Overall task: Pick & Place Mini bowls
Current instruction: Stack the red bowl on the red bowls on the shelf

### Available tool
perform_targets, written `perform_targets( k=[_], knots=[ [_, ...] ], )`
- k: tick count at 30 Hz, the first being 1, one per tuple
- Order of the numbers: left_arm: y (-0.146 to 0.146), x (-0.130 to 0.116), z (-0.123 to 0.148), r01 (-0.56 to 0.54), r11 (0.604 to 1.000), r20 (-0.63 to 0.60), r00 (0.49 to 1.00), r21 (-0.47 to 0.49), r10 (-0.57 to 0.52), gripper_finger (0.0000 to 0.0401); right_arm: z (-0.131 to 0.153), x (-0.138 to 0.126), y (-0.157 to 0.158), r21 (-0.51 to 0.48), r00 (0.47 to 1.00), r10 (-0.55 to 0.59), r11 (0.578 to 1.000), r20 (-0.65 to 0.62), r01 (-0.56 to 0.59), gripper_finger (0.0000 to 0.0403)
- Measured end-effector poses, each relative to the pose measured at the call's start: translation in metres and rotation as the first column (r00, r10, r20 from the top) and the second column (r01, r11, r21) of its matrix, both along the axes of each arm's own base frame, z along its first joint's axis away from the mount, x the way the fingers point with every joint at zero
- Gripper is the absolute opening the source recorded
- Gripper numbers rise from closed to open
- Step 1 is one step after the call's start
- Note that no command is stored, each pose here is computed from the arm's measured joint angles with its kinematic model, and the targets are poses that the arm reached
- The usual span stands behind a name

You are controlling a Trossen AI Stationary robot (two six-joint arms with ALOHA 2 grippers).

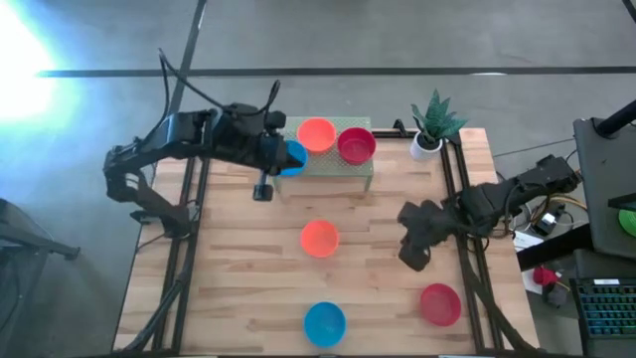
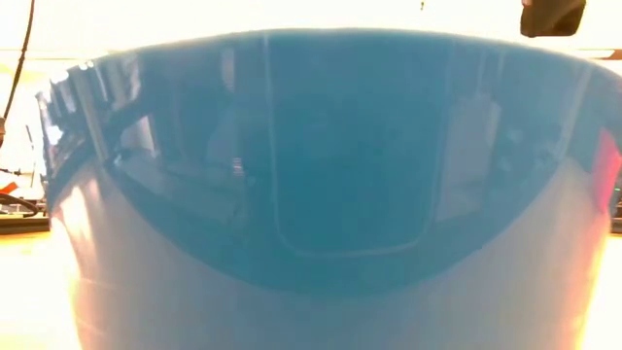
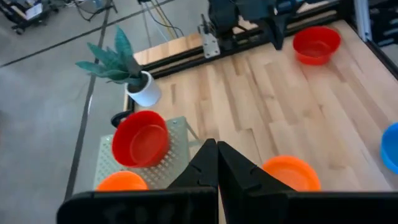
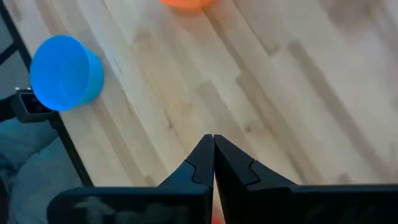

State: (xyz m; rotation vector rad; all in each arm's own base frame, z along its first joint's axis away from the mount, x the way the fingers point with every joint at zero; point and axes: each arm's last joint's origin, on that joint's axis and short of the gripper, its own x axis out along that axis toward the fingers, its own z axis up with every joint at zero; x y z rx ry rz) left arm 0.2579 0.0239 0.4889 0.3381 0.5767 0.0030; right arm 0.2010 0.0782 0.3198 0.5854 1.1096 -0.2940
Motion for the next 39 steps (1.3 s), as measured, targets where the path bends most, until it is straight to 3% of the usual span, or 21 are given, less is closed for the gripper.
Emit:
perform_targets(
  k=[9, 21, 27, 29, 36, 39],
  knots=[
    [-0.011, -0.025, -0.010, 0.035, 0.999, 0.083, 0.996, 0.004, -0.035, 0.0000, -0.036, -0.019, 0.025, 0.089, 0.962, -0.225, 0.967, -0.158, 0.240, 0.0008],
    [-0.012, -0.045, -0.013, 0.038, 0.999, 0.153, 0.987, 0.010, -0.039, 0.0000, -0.080, -0.038, 0.029, 0.138, 0.845, -0.292, 0.911, -0.448, 0.388, 0.0011],
    [-0.012, -0.045, -0.014, 0.039, 0.999, 0.151, 0.988, 0.015, -0.041, 0.0000, -0.082, -0.038, 0.029, 0.149, 0.825, -0.314, 0.893, -0.470, 0.425, 0.0046],
    [-0.012, -0.045, -0.014, 0.041, 0.999, 0.151, 0.988, 0.019, -0.044, 0.0000, -0.082, -0.036, 0.031, 0.167, 0.814, -0.345, 0.870, -0.467, 0.465, 0.0062],
    [-0.012, -0.045, -0.014, 0.049, 0.998, 0.146, 0.988, 0.036, -0.054, 0.0000, -0.089, -0.028, 0.062, 0.321, 0.848, -0.324, 0.821, -0.419, 0.472, 0.0102],
    [-0.012, -0.045, -0.014, 0.056, 0.997, 0.143, 0.988, 0.052, -0.063, 0.0000, -0.095, -0.027, 0.074, 0.341, 0.835, -0.339, 0.796, -0.433, 0.500, 0.0108]
  ],
)
